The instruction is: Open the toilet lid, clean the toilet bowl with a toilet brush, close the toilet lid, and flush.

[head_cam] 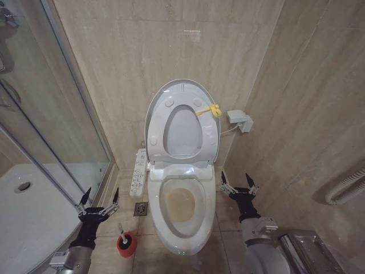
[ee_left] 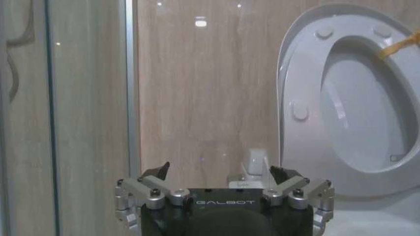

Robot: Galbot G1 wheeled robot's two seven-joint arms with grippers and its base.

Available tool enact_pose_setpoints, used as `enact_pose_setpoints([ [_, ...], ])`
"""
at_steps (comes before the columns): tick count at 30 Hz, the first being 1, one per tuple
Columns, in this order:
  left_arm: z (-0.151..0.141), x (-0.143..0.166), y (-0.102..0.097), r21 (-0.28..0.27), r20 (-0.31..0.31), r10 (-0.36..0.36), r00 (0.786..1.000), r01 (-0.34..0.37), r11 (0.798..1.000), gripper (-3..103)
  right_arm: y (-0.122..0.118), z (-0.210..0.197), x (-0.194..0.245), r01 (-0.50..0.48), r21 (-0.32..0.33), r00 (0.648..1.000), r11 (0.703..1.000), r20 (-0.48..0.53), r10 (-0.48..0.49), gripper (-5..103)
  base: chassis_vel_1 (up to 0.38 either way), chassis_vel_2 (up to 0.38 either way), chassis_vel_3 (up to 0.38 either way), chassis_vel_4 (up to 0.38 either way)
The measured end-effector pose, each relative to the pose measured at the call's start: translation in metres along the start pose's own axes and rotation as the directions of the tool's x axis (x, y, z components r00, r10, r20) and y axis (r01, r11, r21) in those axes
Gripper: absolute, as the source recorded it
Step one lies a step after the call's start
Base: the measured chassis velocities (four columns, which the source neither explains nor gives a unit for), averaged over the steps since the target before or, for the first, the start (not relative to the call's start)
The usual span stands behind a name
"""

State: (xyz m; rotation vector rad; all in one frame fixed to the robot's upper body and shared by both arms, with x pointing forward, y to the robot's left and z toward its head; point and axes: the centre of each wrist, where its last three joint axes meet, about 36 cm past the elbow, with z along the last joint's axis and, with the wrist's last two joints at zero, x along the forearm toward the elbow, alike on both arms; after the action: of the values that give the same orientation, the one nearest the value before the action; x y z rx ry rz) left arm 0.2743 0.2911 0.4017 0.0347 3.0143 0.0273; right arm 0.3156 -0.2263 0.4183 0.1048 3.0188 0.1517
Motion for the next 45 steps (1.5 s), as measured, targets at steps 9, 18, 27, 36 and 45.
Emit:
enact_pose_setpoints([
  [9, 0.0044, -0.0065, 0.0072, -0.018, -0.024, -0.008, 1.000, 0.007, 1.000, 100, 0.0000, 0.0000, 0.0000, 0.000, 0.000, 1.000, 1.000, 0.000, 0.000, 100, 0.000, 0.000, 0.000, 0.000],
  [18, 0.0055, -0.0072, 0.0087, -0.028, -0.024, -0.007, 1.000, 0.006, 1.000, 100, 0.0000, 0.0000, 0.0000, 0.000, 0.000, 1.000, 1.000, 0.000, 0.000, 100, 0.000, 0.000, 0.000, 0.000],
  [27, 0.0055, -0.0072, 0.0087, -0.029, -0.023, -0.006, 1.000, 0.006, 1.000, 100, 0.0000, 0.0000, 0.0000, 0.000, 0.000, 1.000, 1.000, 0.000, 0.000, 100, 0.000, 0.000, 0.000, 0.000],
  [36, 0.0055, -0.0071, 0.0087, -0.029, -0.023, -0.006, 1.000, 0.006, 1.000, 100, 0.0000, 0.0000, 0.0000, 0.000, 0.000, 1.000, 1.000, 0.000, 0.000, 100, 0.000, 0.000, 0.000, 0.000],
  [45, 0.0054, -0.0071, 0.0087, -0.029, -0.022, -0.006, 1.000, 0.006, 1.000, 100, 0.0000, 0.0000, 0.0000, 0.000, 0.000, 1.000, 1.000, 0.000, 0.000, 100, 0.000, 0.000, 0.000, 0.000],
])
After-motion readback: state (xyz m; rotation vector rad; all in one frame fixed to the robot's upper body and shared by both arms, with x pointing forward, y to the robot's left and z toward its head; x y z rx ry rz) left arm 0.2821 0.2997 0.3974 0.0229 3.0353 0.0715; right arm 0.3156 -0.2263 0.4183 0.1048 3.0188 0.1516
